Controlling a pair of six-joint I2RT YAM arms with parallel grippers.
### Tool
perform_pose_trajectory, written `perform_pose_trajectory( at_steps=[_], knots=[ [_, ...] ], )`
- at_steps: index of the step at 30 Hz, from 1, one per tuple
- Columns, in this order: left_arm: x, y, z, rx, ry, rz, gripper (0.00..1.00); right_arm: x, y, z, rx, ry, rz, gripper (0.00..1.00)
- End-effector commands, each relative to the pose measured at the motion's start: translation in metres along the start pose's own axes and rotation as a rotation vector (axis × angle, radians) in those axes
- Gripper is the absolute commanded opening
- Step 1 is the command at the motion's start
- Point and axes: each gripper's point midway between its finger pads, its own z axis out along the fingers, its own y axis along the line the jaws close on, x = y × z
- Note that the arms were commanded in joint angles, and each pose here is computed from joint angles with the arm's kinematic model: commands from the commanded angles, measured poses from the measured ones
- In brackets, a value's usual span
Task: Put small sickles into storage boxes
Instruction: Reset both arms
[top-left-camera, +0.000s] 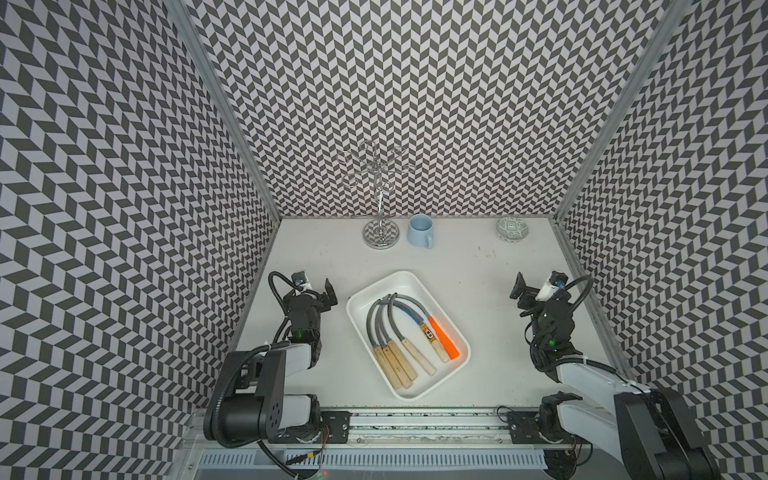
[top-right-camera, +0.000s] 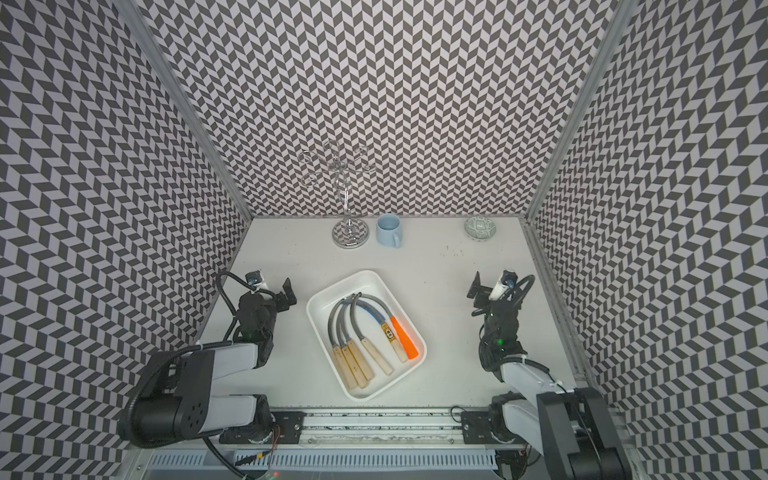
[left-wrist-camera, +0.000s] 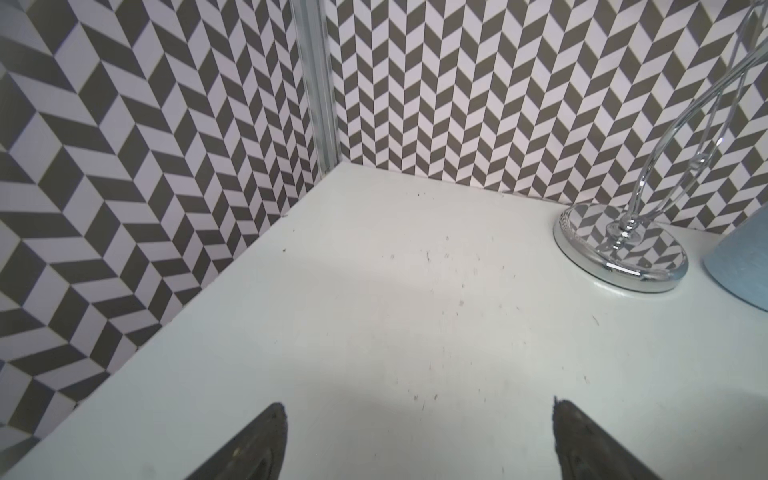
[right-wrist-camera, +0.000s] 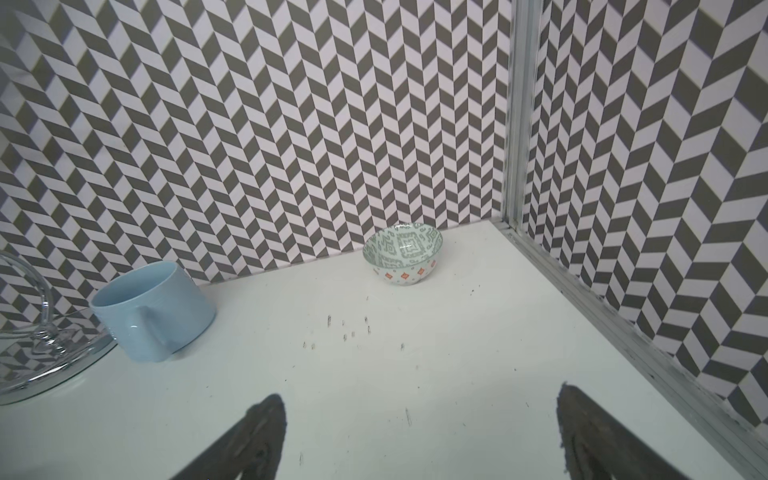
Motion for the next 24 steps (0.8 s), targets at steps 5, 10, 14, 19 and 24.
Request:
perform_pose_trajectory(
  at_steps=[5, 10, 14, 19, 24],
  knots=[
    [-0.036, -0.012, -0.020, 0.007, -0.266, 0.022, 1.00, -0.014, 0.016, -0.007, -0.117, -0.181, -0.053, 1.00],
    [-0.029, -0.042, -0.018, 0.143, -0.272, 0.128, 1.00, -0.011, 0.010, -0.006, -0.090, -0.238, -0.030, 1.00],
    [-0.023, -0.042, 0.004, 0.232, -0.185, 0.095, 1.00, 0.010, 0.020, 0.018, -0.107, -0.091, -0.076, 1.00],
    [-0.023, -0.043, 0.004, 0.234, -0.177, 0.096, 1.00, 0.005, 0.025, 0.042, -0.158, -0.074, -0.056, 1.00],
    [-0.023, -0.043, 0.005, 0.234, -0.174, 0.097, 1.00, 0.004, 0.025, 0.039, -0.161, -0.085, -0.054, 1.00]
  ],
)
